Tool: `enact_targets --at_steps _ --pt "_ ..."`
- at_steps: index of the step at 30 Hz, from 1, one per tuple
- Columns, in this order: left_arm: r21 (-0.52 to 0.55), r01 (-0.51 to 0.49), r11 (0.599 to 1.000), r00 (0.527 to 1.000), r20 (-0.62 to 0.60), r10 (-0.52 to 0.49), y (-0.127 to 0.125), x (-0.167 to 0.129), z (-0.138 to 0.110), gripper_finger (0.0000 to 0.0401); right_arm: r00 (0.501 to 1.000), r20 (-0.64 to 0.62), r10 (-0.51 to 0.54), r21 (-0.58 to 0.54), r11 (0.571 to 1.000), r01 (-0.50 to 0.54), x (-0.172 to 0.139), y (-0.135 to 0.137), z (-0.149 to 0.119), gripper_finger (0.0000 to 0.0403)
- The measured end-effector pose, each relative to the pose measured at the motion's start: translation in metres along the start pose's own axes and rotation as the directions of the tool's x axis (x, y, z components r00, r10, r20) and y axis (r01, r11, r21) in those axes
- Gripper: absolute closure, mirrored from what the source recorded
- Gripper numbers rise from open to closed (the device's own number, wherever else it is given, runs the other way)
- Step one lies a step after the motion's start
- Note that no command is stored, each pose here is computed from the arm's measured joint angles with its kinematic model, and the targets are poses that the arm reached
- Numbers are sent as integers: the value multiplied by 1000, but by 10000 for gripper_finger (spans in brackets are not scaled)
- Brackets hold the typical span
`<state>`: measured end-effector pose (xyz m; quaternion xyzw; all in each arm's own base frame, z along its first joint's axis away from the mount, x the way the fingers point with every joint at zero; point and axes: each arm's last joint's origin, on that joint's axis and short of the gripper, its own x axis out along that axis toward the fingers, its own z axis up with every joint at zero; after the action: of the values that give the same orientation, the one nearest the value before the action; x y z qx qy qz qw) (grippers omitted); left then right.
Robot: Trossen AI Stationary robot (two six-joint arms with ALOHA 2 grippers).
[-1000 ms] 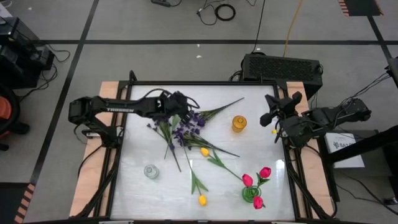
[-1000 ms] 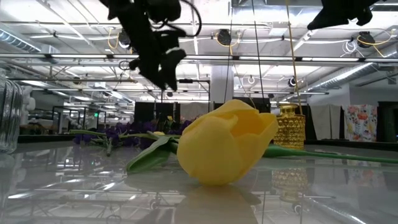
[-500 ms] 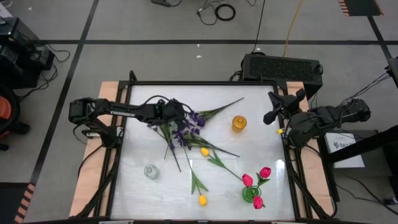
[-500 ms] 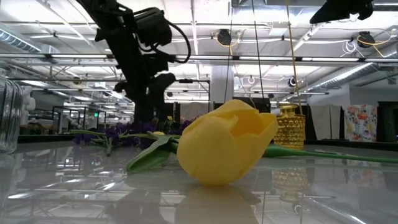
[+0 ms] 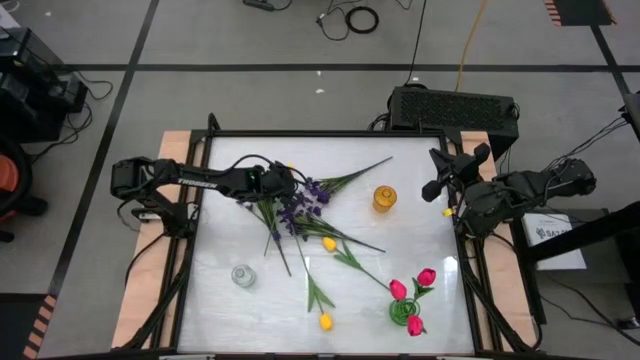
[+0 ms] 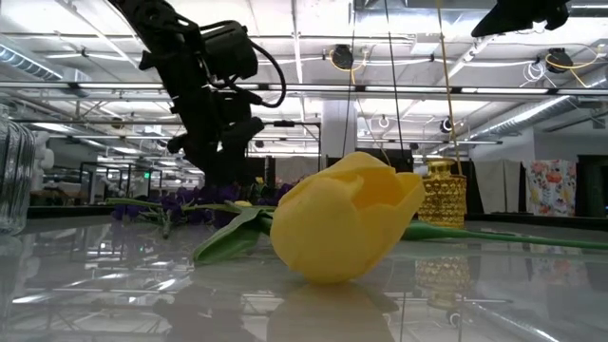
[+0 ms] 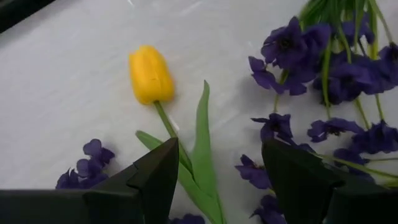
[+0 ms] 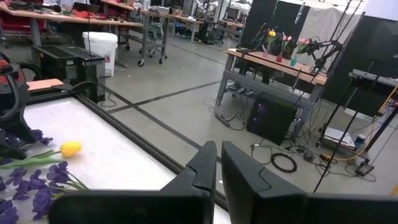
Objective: Sort flowers into vase by color
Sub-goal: Put the top left yellow flower into the transparent vase
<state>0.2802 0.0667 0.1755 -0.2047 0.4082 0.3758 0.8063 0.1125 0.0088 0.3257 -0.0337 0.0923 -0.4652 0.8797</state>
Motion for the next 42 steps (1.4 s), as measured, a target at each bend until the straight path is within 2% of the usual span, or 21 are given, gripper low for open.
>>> enact_targets --at_steps 10,21,24,36,39,42 --pt "27 -69 997 994 -79 71 1 27 -10 164 1000 -8 -2 -27 1000 2 2 8 -2 385" --pt "43 -56 998 993 -105 60 1 29 -12 170 1000 -15 -5 -38 999 4 4 12 -3 385" --pt "58 -53 997 992 -109 59 1 29 -13 196 1000 -16 -5 -34 999 5 4 12 -3 385" --pt "58 -59 997 992 -108 65 3 30 -11 341 1000 -17 -6 -42 999 5 4 14 -3 385" --pt "49 -61 997 992 -109 66 3 31 -11 351 1000 -18 -6 -48 999 5 4 14 -3 385" --pt "25 -64 998 992 -104 66 3 31 -11 338 1000 -18 -6 -48 999 5 4 14 -3 385"
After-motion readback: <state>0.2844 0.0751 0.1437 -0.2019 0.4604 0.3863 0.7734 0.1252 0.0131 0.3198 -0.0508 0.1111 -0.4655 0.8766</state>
